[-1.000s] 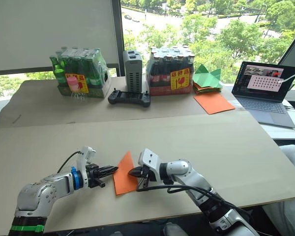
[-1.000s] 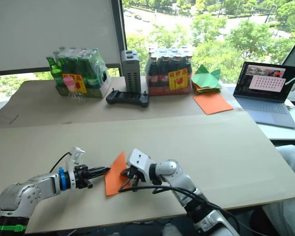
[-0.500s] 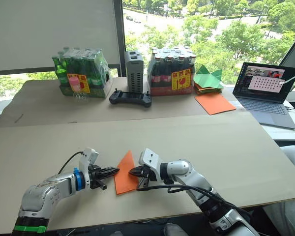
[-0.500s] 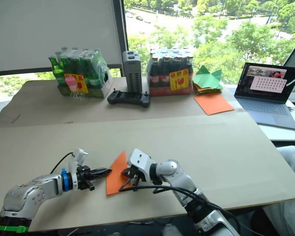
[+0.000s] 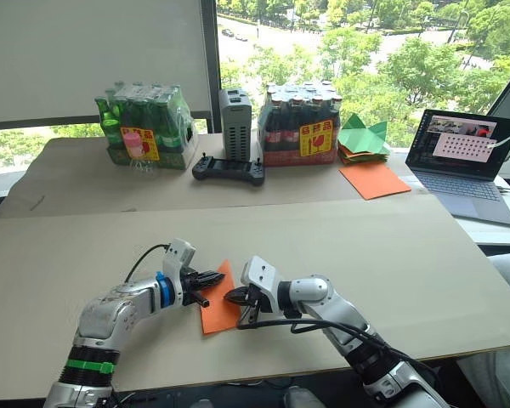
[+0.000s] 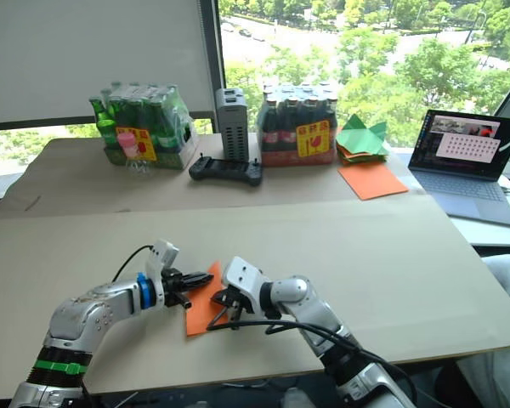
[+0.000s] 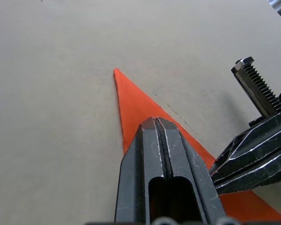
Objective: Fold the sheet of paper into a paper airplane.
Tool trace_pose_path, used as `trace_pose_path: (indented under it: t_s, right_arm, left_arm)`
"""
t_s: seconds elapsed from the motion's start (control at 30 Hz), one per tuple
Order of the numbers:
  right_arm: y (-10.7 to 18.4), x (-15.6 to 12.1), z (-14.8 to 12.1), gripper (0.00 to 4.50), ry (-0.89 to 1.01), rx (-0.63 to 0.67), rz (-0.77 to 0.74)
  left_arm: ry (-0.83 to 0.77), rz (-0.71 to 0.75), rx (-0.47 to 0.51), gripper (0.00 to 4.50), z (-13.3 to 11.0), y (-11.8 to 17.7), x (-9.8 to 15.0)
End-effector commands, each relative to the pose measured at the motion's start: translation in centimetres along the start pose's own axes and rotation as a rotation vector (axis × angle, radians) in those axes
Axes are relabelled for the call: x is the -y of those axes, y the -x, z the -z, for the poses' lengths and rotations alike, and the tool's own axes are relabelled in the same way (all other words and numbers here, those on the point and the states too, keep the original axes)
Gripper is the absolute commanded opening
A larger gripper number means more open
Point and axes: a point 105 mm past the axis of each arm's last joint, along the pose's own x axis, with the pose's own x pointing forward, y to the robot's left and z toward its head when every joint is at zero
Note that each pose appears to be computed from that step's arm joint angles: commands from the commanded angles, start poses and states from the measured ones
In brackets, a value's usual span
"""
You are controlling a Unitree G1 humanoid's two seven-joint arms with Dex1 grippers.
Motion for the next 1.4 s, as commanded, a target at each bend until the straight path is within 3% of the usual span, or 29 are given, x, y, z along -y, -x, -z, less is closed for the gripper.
trace_pose_path:
  t_s: [0.03, 0.27, 0.5, 0.8, 0.97, 1.07, 1.23, 1.37, 1.4]
  right_arm:
    - [-0.2, -0.7, 2.5, 0.0, -0.047, -0.087, -0.02]
    - [0.0, 0.0, 1.3, 0.0, -0.035, -0.041, 0.012]
    - [1.5, 1.8, -2.8, 0.0, -0.002, 0.084, 0.078]
    - [4.8, 5.3, -7.2, 0.0, -0.047, 0.277, 0.256]
    - [5.7, 6.3, -7.5, 0.0, -0.063, 0.301, 0.315]
    - [6.0, 6.6, -6.6, 0.0, -0.07, 0.276, 0.333]
    - [6.1, 6.3, -5.9, 0.0, -0.075, 0.255, 0.331]
    - [6.0, 6.3, -5.6, 0.0, -0.078, 0.248, 0.33]
    - [6.0, 6.2, -5.6, 0.0, -0.079, 0.246, 0.33]
  left_arm:
    - [-0.008, -0.021, -0.009, 0.04, 0.1, -0.9, -0.2]
    - [0.007, -0.011, 0.019, 0.04, -0.5, -1.0, 0.1]
    - [0.103, 0.028, 0.091, 0.04, -1.7, 0.7, 0.5]
    - [0.203, 0.091, 0.224, 0.04, -5.3, 3.8, 0.9]
    - [0.239, 0.11, 0.258, 0.04, -6.7, 4.9, 1.1]
    - [0.268, 0.172, 0.228, 0.04, -6.6, 6.0, 2.0]
    - [0.278, 0.223, 0.146, 1.55, -5.5, 7.7, 2.5]
    - [0.289, 0.201, 0.116, 2.84, -5.2, 8.2, 1.6]
    - [0.293, 0.197, 0.113, 2.84, -5.2, 8.2, 1.3]
